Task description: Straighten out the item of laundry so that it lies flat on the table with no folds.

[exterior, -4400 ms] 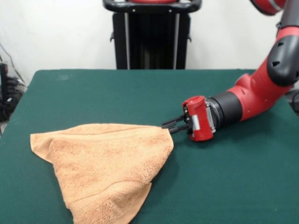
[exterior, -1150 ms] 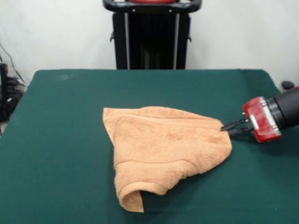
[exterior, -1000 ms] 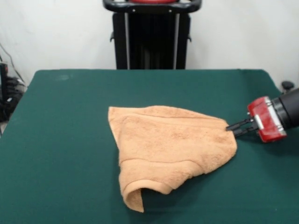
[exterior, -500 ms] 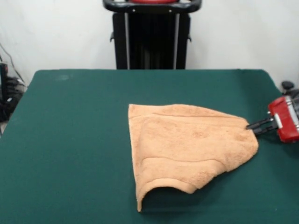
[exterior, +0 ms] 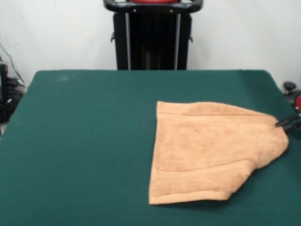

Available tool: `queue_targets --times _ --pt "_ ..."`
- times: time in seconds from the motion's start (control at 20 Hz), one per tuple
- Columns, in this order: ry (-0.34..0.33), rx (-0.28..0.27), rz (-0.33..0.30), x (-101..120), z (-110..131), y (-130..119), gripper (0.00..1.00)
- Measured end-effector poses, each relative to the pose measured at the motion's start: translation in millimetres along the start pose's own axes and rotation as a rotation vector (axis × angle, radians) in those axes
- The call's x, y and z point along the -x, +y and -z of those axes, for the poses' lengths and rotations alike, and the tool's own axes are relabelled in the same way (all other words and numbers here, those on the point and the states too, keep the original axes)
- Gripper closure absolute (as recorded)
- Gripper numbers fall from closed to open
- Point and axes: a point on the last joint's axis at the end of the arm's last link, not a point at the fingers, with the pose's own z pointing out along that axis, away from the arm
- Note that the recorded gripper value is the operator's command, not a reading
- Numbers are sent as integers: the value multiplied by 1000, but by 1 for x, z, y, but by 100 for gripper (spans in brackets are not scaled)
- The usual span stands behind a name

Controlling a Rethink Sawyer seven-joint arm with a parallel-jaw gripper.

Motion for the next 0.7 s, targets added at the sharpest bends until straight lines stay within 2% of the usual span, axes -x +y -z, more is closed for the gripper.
queue_targets --times 0.3,0.35,0.6,0.7 --pt "41 34 28 -28 21 -10 100" --pt "40 41 31 -32 23 -12 0" --pt "25 40 22 -31 26 -23 0" --pt "31 55 16 -34 26 -28 0"
